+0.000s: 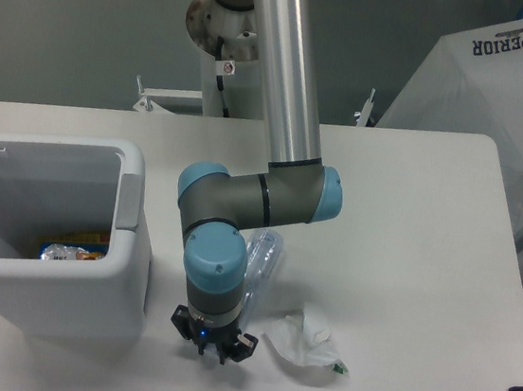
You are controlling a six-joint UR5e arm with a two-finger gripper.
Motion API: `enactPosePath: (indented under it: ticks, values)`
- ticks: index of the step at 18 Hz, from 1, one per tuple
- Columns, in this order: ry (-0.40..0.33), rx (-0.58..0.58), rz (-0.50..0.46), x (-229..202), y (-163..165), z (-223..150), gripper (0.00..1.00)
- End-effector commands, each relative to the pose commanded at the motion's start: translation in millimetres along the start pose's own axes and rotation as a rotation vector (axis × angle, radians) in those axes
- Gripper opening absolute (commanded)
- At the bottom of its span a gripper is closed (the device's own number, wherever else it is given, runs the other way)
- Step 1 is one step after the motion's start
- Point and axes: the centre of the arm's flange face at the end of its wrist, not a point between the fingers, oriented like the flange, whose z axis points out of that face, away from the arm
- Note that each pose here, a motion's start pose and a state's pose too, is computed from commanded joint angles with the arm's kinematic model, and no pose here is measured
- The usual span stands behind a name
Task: Place the trash in the trash can
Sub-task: 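Close the gripper on the bottle near its cap, then lift the bottle and carry it over the white trash bin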
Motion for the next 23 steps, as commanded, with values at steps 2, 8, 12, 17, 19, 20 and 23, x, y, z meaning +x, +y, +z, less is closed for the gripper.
enactPosePath:
  ticks: [2,8,12,17,19,20,23]
  values:
    - [-0.006,0.007,-0.004,-4,0,-6,0.27]
    - [-0.073,0.105,-0.056,-47,2,-80,0.26]
    - [-0.094,0.224,-0.146,-80,-8,-136,0.26]
    - [-0.036,0.504,-0.310,-126,-26,-250,0.26]
    - [-0.049,0.605,-0.305,-129,-36,-286,0.26]
    - [-0.061,0.649,-0.312,-131,-39,-303,0.26]
    - [0.008,0.742,-0.317,-127,-46,-334,0.26]
